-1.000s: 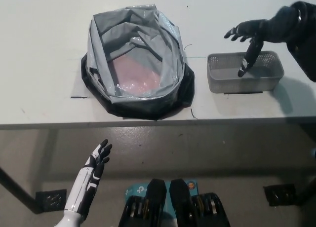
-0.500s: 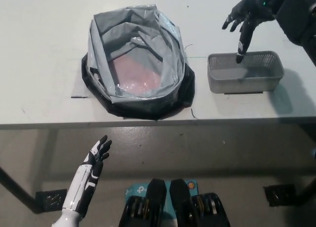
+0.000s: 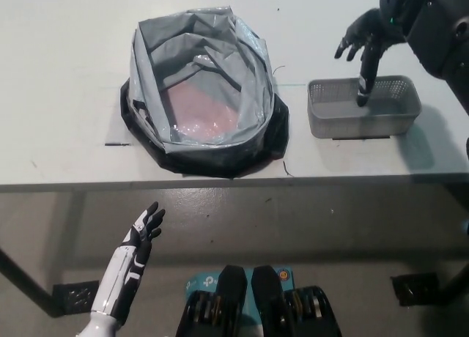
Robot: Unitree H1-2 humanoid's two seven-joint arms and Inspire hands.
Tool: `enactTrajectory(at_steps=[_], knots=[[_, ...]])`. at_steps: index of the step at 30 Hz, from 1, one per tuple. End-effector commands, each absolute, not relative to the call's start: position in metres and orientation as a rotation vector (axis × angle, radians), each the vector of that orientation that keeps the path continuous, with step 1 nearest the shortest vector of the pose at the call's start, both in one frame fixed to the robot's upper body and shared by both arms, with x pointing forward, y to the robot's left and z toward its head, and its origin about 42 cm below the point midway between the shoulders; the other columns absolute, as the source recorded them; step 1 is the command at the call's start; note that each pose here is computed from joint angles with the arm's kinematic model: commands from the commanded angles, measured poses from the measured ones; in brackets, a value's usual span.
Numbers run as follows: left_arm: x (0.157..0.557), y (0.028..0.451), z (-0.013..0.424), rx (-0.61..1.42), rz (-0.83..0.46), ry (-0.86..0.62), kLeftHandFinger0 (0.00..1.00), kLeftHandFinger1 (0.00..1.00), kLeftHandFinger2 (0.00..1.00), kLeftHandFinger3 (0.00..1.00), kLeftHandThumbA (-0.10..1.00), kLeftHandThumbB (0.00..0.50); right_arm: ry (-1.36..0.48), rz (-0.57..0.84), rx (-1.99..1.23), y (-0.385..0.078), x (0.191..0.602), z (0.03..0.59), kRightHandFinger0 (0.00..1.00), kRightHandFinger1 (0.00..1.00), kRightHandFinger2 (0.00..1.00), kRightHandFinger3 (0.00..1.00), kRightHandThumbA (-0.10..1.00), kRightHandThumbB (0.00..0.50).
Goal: Use the right hand to pick up a small rectangular container and put it into a plastic bag and lift the bag
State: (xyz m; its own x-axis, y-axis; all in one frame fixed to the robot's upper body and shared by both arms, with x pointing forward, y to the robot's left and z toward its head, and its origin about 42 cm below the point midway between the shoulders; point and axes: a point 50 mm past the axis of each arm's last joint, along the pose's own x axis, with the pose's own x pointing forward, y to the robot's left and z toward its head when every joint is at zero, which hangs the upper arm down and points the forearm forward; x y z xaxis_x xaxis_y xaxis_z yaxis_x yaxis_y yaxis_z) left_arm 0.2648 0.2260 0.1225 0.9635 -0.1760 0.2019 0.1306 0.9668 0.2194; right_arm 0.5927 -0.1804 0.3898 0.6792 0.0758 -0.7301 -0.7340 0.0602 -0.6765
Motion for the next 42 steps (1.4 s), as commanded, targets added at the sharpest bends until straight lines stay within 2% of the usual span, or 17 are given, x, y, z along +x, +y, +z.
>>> enactTrajectory(at_steps=[1,5,7,11,13,15,17,18,19,22,25,26,30,34,39,40,42], knots=[[0.263,0.228,0.132,0.192,-0.172,-0.257,1.0,1.0,1.0,1.0,1.0,0.147,0.528,0.668,-1.483,-0.173,0.595,0.41,1.0,1.0,1.0,1.0,1.0,0.465],[0.261,0.227,0.132,0.2,-0.172,-0.258,1.0,1.0,1.0,1.0,1.0,0.153,0.559,0.692,-1.453,-0.173,0.594,0.392,1.0,1.0,1.0,1.0,1.0,0.456],[0.26,0.227,0.132,0.197,-0.171,-0.255,1.0,1.0,1.0,1.0,1.0,0.159,0.559,0.682,-1.466,-0.171,0.594,0.386,1.0,1.0,1.0,1.0,1.0,0.476],[0.261,0.227,0.134,0.187,-0.172,-0.262,1.0,1.0,1.0,1.0,1.0,0.157,0.533,0.706,-1.511,-0.162,0.593,0.372,1.0,1.0,1.0,1.0,1.0,0.451],[0.261,0.228,0.134,0.196,-0.169,-0.26,1.0,1.0,1.0,1.0,1.0,0.165,0.543,0.69,-1.514,-0.161,0.593,0.358,1.0,1.0,1.0,1.0,1.0,0.465],[0.261,0.228,0.135,0.196,-0.165,-0.261,1.0,1.0,1.0,1.0,1.0,0.182,0.549,0.695,-1.514,-0.16,0.592,0.349,1.0,1.0,1.0,1.0,1.0,0.439],[0.262,0.228,0.135,0.196,-0.163,-0.266,1.0,1.0,1.0,1.0,1.0,0.182,0.554,0.702,-1.496,-0.161,0.591,0.341,1.0,1.0,1.0,1.0,1.0,0.441],[0.262,0.229,0.136,0.194,-0.164,-0.268,1.0,1.0,1.0,1.0,1.0,0.179,0.56,0.72,-1.47,-0.161,0.59,0.336,1.0,1.0,1.0,1.0,1.0,0.412],[0.263,0.23,0.136,0.193,-0.164,-0.27,1.0,1.0,1.0,1.0,1.0,0.178,0.561,0.727,-1.448,-0.162,0.589,0.333,1.0,1.0,1.0,1.0,1.0,0.409],[0.265,0.23,0.138,0.196,-0.161,-0.273,1.0,1.0,1.0,1.0,1.0,0.186,0.575,0.699,-1.455,-0.164,0.589,0.325,1.0,1.0,1.0,1.0,1.0,0.453],[0.267,0.231,0.139,0.199,-0.154,-0.275,1.0,1.0,1.0,1.0,1.0,0.198,0.58,0.663,-1.431,-0.168,0.589,0.322,1.0,1.0,1.0,1.0,1.0,0.451],[0.266,0.231,0.139,0.195,-0.154,-0.274,1.0,1.0,1.0,1.0,1.0,0.196,0.555,0.616,-1.46,-0.17,0.59,0.318,1.0,1.0,1.0,1.0,1.0,0.482],[0.266,0.232,0.137,0.195,-0.155,-0.277,1.0,1.0,1.0,1.0,1.0,0.177,0.506,0.54,-1.518,-0.175,0.591,0.313,1.0,1.0,1.0,1.0,1.0,0.5],[0.266,0.231,0.137,0.195,-0.154,-0.276,1.0,1.0,1.0,1.0,1.0,0.182,0.474,0.562,-1.561,-0.175,0.593,0.324,1.0,1.0,1.0,1.0,1.0,0.5],[0.267,0.231,0.137,0.193,-0.151,-0.269,1.0,1.0,1.0,1.0,1.0,0.185,0.459,0.636,-1.545,-0.163,0.596,0.371,1.0,1.0,1.0,1.0,1.0,0.45],[0.267,0.231,0.137,0.193,-0.151,-0.268,1.0,1.0,1.0,1.0,1.0,0.181,0.45,0.641,-1.512,-0.161,0.597,0.381,1.0,1.0,1.0,1.0,1.0,0.483],[0.266,0.231,0.137,0.193,-0.151,-0.268,1.0,1.0,1.0,1.0,1.0,0.18,0.427,0.702,-1.461,-0.156,0.595,0.406,1.0,1.0,1.0,1.0,1.0,0.473]])
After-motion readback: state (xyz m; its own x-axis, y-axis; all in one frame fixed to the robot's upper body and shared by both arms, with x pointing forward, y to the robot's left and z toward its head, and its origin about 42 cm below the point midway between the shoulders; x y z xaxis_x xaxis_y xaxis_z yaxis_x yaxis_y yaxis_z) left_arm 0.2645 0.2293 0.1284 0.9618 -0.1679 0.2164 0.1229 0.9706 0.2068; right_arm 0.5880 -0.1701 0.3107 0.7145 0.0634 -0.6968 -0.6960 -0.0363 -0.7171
